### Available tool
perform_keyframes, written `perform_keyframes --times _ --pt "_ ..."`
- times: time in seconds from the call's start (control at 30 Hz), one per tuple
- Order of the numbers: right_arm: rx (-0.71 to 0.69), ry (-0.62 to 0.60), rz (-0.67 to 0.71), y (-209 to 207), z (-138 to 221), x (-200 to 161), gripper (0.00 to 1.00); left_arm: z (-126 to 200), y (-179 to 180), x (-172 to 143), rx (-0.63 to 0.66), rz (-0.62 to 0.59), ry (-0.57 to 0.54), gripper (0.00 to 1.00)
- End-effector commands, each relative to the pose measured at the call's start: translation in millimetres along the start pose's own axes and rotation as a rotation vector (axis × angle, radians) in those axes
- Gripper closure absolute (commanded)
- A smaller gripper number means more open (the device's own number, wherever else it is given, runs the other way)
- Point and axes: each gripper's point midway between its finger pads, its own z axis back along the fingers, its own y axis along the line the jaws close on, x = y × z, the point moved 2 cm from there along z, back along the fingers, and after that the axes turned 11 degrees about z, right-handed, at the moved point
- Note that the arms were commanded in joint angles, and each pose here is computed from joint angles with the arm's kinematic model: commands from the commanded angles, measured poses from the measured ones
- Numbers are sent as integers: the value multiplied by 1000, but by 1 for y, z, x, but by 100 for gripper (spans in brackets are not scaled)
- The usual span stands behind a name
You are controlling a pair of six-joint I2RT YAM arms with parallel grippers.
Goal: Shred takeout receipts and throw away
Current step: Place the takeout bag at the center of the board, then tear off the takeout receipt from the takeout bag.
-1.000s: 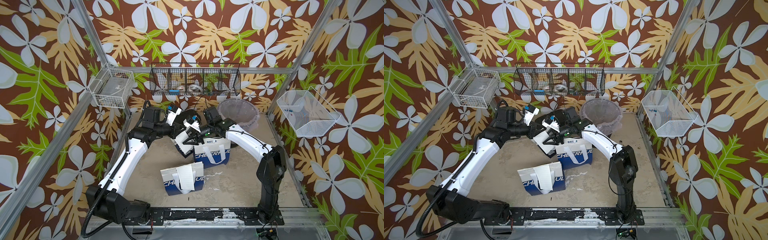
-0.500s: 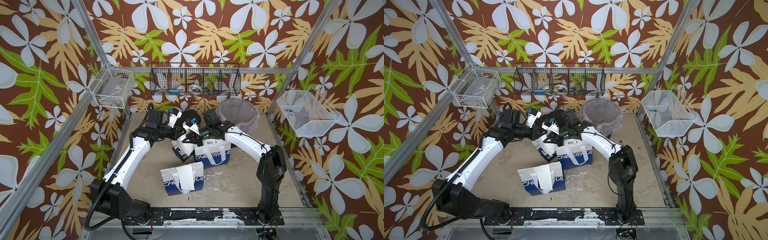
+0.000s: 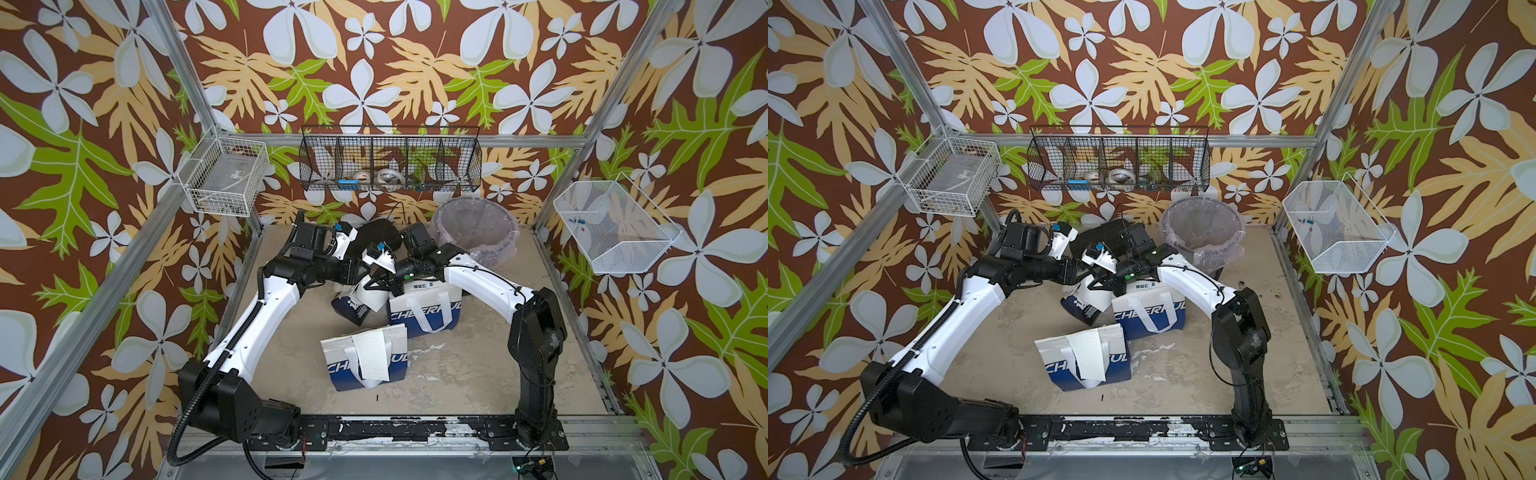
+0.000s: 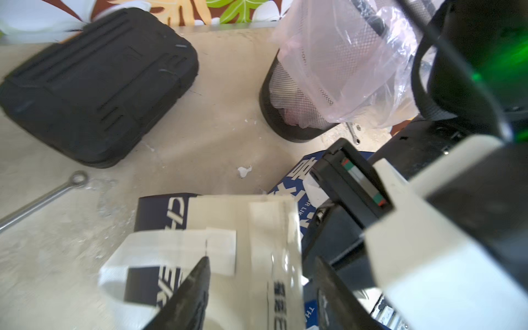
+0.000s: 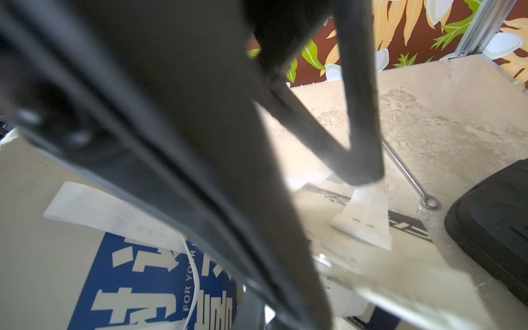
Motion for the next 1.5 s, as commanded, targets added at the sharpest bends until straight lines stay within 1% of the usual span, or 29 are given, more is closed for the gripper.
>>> perform_keyframes --times 0.0,0.1,0.23,0.37,0.47,0.53,0.63,0.73,0.83,0.87,1.03,1.07,1.1,1.17,1.27,1.37,1.47 --pt "-11 34 -17 -3 0 -8 100 11 11 -5 99 -14 13 40" --pt "-24 24 -39 -7 3 -5 100 19 21 -19 168 -28 42 32" --pt "-14 1 -56 -10 6 2 100 32 19 -25 177 -85 10 24" --pt "-2 -9 -64 -8 6 3 100 35 24 -21 219 -139 -21 23" --pt "2 2 -72 -8 4 -1 100 25 33 -28 236 -136 16 27" --pt "5 3 -74 -7 4 -1 100 19 37 -31 239 -134 26 31" --pt "2 6 -74 -8 5 -2 100 21 43 -27 289 -138 23 45" --pt "1 6 -73 -9 6 -2 100 26 42 -25 294 -155 4 51" --pt "8 1 -70 -8 6 -1 100 25 45 -25 311 -161 4 61" --pt "7 2 -69 -7 7 -1 100 23 45 -24 308 -162 8 62" --pt "11 3 -68 -6 8 -2 100 19 39 -18 263 -188 5 65" --pt "14 1 -66 -6 8 -1 100 18 36 -17 248 -196 2 65" --pt "18 -2 -64 -5 9 0 100 18 35 -14 244 -203 -4 62" --pt "27 -4 -59 -3 10 1 100 18 36 -9 260 -227 -14 60" --pt "39 -2 -54 0 10 0 100 19 40 -5 290 -269 -22 60" --pt "53 1 -50 3 10 -1 100 14 35 -8 246 -315 -2 60" --pt "53 12 -49 3 11 -4 100 14 40 -10 277 -359 11 61"
